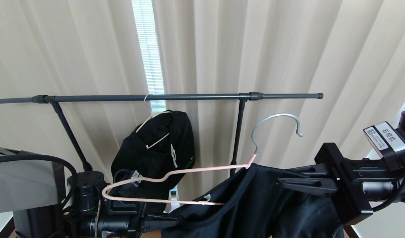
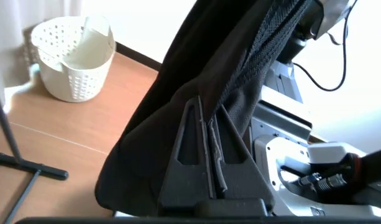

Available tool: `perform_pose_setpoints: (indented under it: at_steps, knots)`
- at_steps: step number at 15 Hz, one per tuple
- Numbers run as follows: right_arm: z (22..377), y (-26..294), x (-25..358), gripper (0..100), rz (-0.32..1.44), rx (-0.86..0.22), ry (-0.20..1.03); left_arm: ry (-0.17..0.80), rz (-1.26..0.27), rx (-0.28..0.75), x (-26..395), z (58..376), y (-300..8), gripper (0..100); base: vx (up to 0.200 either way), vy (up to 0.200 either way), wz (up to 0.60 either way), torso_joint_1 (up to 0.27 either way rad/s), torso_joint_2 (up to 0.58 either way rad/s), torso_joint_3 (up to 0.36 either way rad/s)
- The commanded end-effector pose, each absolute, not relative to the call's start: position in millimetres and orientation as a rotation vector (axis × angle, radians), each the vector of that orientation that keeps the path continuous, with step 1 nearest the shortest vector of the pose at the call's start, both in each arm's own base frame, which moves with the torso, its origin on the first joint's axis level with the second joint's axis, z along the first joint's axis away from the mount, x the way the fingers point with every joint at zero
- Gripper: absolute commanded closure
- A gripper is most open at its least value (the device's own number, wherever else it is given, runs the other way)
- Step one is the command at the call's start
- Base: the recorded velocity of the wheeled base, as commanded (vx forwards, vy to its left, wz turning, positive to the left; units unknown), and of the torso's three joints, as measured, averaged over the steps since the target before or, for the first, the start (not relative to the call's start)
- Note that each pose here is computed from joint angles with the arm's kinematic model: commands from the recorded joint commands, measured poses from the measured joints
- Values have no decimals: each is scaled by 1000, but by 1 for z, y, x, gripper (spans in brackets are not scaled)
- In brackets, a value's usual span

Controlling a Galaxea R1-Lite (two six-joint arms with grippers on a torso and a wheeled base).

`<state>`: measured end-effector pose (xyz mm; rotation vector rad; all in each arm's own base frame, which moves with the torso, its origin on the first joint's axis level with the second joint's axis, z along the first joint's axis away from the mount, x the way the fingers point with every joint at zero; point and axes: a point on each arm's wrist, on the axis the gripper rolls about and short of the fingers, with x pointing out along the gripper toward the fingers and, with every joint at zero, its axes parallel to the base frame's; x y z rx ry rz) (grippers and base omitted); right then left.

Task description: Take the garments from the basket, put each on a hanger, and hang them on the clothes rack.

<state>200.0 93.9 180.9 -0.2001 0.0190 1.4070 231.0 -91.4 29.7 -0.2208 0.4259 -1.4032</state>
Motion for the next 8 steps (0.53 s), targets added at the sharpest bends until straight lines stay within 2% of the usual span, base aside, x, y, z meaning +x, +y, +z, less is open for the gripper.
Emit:
perform_pose_setpoints:
  at_steps: [1,8]
  knots:
    - [181,88,203,100,1377,-202,19,384,-1385,-208,233,39,-86,100,0,0,0,0,0,0]
    - [178,80,211,100,1325,-203,34,310,-1287,-219,240,60,-62,100,0,0,0,0,0,0]
